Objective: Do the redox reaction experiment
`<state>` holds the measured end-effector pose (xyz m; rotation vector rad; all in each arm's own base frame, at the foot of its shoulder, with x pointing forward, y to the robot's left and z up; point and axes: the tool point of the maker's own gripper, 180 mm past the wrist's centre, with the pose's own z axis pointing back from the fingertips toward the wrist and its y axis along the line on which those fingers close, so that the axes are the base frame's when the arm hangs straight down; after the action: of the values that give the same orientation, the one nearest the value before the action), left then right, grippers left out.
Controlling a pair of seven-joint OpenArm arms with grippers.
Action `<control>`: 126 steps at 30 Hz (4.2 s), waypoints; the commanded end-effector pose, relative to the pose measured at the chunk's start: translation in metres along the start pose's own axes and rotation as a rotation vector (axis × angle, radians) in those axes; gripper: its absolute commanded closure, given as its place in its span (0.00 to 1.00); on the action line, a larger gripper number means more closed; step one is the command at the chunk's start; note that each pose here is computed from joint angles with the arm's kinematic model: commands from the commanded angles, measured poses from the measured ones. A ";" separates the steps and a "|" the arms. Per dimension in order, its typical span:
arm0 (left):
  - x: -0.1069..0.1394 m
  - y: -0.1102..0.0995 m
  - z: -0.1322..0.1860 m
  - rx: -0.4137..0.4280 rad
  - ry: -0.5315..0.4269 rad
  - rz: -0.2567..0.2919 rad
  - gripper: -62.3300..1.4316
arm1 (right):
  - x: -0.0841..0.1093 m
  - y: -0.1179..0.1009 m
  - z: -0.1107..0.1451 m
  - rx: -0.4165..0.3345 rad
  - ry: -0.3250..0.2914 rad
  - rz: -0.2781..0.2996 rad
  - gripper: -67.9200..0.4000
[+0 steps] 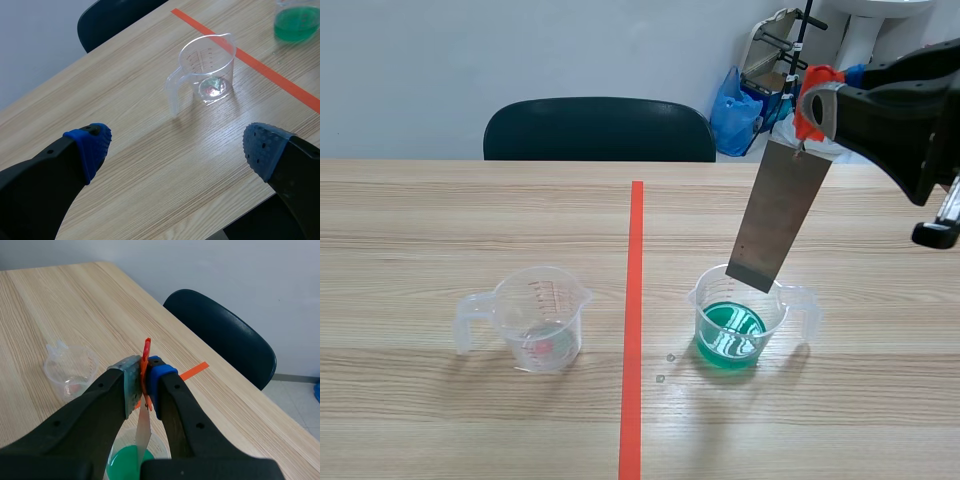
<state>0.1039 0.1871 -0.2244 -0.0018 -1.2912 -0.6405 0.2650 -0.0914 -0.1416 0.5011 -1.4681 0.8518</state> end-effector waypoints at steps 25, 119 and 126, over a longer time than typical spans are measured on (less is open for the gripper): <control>0.013 0.001 -0.009 -0.069 -0.065 -0.020 0.60 | 0.015 -0.003 -0.001 -0.005 -0.051 0.016 0.98; -0.006 0.025 -0.193 -0.386 -0.069 0.042 0.93 | 0.015 -0.001 -0.001 0.006 -0.051 0.014 0.98; -0.052 0.065 -0.116 -0.231 0.002 0.134 0.93 | 0.015 -0.001 -0.001 0.006 -0.051 0.014 0.98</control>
<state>0.2365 0.2351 -0.2823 -0.2251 -1.1748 -0.7070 0.2635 -0.0899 -0.1400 0.5147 -1.4737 0.8566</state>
